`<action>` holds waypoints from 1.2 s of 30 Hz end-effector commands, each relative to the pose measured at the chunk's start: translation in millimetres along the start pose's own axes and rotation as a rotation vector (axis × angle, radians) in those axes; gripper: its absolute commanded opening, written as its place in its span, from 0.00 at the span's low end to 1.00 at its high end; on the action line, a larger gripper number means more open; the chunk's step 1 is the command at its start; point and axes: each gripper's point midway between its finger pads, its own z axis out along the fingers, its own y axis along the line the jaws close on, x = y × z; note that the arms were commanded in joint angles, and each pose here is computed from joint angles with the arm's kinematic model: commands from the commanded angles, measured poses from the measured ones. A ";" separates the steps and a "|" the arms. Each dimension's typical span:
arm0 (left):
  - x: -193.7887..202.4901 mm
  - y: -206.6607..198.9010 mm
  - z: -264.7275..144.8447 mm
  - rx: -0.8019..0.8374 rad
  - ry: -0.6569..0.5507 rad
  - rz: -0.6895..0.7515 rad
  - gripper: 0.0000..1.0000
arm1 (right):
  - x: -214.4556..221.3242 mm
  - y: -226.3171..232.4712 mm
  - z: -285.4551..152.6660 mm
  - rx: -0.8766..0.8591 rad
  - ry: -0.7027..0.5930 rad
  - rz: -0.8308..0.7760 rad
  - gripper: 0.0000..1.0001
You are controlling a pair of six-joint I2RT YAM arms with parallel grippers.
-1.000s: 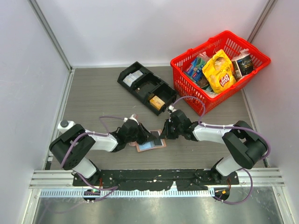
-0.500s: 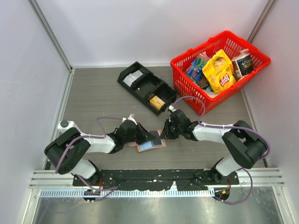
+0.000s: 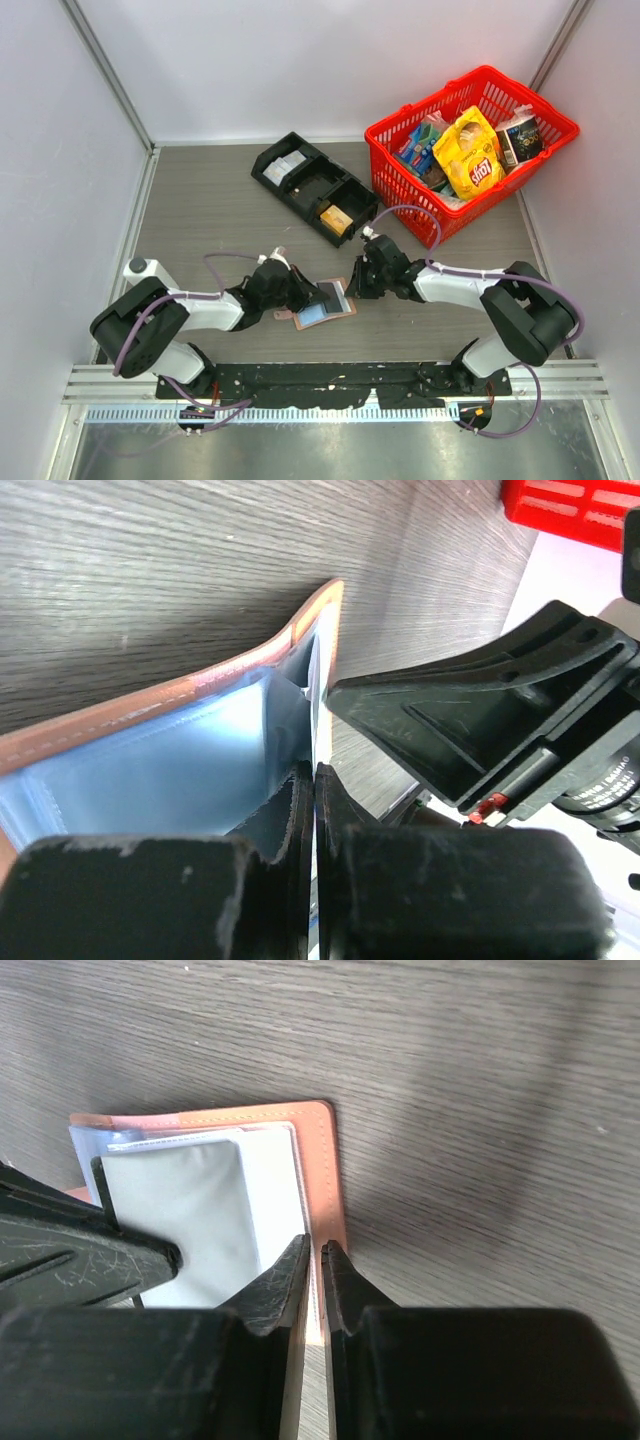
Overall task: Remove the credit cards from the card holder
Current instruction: Remove the credit card from the card holder.
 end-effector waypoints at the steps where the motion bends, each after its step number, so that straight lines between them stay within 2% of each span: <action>1: -4.1 -0.2 -0.3 0.017 -0.010 0.000 0.03 | -7.3 -10.9 -9.0 0.069 -0.026 -0.022 0.15; 6: -5.2 1.5 -2.7 0.007 -0.017 0.002 0.02 | -7.6 -2.1 -9.3 0.028 -0.017 -0.025 0.16; 11: -6.3 -4.6 -5.5 0.020 -0.021 0.011 0.00 | -17.6 24.0 -18.9 -0.082 -0.052 -0.039 0.18; 17: -6.1 -4.9 -4.9 0.014 -0.016 0.020 0.00 | -25.3 50.8 -22.8 -0.213 -0.070 -0.056 0.16; 30: -5.4 -3.9 -4.3 0.013 -0.013 0.020 0.00 | 0.4 44.0 -0.2 -0.255 0.024 0.001 0.08; 32: -6.3 -5.7 -5.0 0.018 -0.017 0.019 0.02 | 3.9 36.3 1.9 -0.227 0.030 0.010 0.07; 36: -6.9 -12.5 -8.1 0.039 -0.019 0.020 0.14 | 18.3 19.5 8.2 -0.174 0.068 0.030 0.06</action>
